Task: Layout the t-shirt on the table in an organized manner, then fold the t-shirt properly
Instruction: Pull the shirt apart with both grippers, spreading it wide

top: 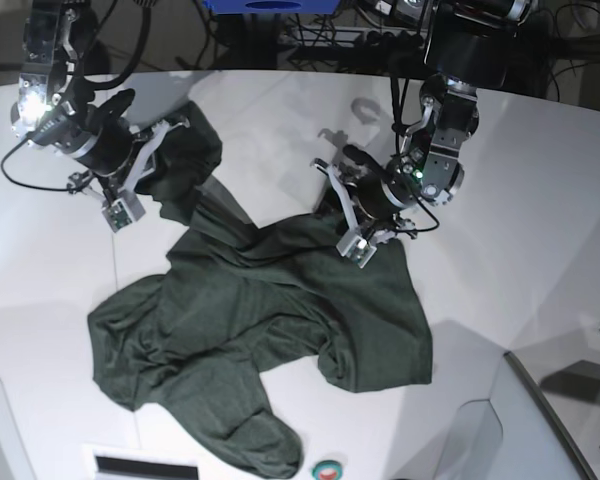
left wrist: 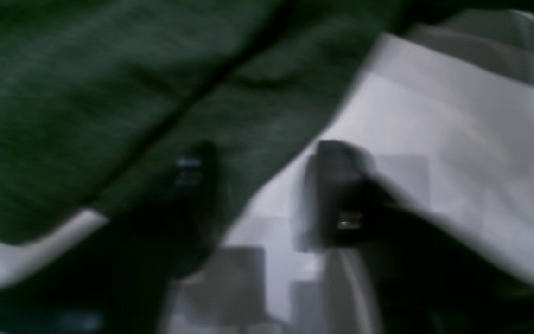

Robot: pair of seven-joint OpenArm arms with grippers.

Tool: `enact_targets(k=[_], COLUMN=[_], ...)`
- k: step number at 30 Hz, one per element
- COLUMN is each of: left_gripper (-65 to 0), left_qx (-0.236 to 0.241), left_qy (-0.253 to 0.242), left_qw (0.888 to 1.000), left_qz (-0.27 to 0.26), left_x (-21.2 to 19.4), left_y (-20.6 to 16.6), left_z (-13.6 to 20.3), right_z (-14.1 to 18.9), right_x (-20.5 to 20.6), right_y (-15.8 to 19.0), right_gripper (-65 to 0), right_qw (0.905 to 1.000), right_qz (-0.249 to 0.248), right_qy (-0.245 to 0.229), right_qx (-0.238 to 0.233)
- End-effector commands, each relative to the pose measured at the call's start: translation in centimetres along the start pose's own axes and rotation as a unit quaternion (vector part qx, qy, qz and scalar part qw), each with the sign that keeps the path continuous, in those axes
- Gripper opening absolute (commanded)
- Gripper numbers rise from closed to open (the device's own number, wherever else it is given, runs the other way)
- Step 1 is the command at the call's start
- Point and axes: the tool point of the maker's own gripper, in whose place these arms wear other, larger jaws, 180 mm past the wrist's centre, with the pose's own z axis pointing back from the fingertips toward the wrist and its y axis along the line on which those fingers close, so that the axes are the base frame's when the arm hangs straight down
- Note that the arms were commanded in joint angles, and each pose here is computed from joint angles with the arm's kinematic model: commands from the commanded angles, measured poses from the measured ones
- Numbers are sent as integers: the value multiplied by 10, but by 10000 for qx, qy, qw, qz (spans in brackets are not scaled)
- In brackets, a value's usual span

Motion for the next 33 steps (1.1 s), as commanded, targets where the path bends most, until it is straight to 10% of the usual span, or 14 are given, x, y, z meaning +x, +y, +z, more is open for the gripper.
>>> enact_targets(k=[1,3,18,33], left_gripper=[-564,-650,-650,-650], left_qx=[-22,-7,82,565], left_qy=[-227,-356,-401,601], left_qw=[9997,9993,9988,9935], left_qz=[-58,-125,-281,-779], left_x=[15,24,31,-59], left_y=[0,-1,3,64], left_z=[3,6,12,69], right_z=[3,3,5,102], right_x=[13,13,10,-12], right_y=[0,0,-3,-138], right_gripper=[-648,-648,-648,-648], right_qw=[9997,9997,9998,9771], right_qz=[53,53,27,-398], right_qy=[-235,-235,-217,-46], right_qx=[18,18,-30,-2092])
